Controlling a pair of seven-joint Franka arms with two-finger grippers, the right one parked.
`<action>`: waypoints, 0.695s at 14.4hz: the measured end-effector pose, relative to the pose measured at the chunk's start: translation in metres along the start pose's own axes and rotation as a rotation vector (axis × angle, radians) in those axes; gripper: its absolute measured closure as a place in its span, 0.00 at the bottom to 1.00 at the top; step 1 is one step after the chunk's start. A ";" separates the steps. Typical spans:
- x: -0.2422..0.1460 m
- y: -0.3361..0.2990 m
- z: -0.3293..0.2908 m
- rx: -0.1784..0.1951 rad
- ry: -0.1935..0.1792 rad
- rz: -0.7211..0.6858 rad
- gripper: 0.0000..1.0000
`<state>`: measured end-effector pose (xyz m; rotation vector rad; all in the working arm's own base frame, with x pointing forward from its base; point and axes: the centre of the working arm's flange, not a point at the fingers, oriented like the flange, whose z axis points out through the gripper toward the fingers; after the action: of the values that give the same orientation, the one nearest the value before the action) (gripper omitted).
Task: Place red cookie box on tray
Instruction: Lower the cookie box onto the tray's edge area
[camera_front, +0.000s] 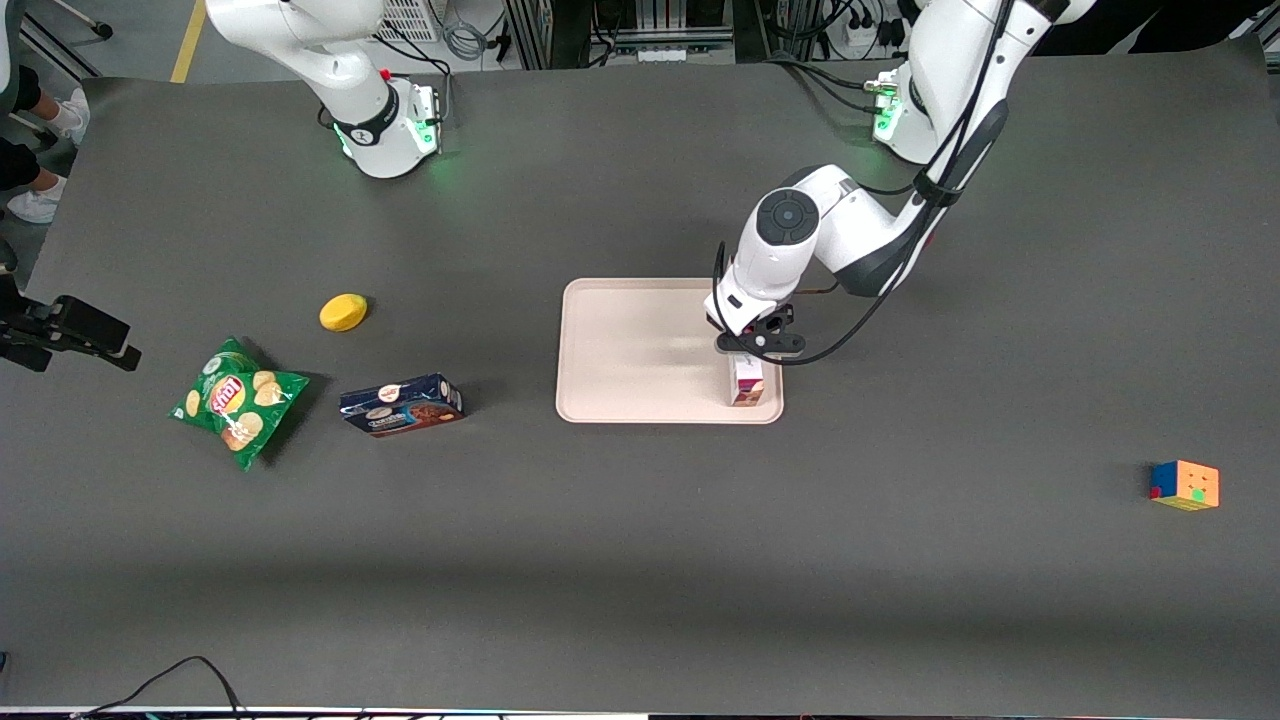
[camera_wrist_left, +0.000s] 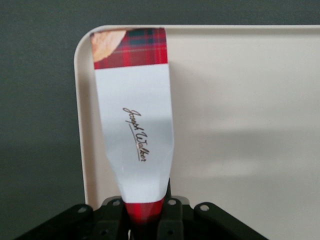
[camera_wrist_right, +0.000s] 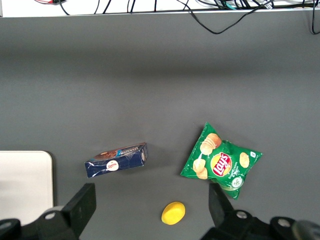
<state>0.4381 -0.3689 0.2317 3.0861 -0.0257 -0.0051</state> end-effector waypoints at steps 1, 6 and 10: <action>0.000 0.000 0.002 0.012 0.011 -0.004 0.78; -0.001 -0.001 0.012 0.035 0.020 -0.016 0.63; -0.001 0.000 0.012 0.033 0.021 -0.044 0.22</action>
<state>0.4375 -0.3692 0.2197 3.1192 0.0436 0.0262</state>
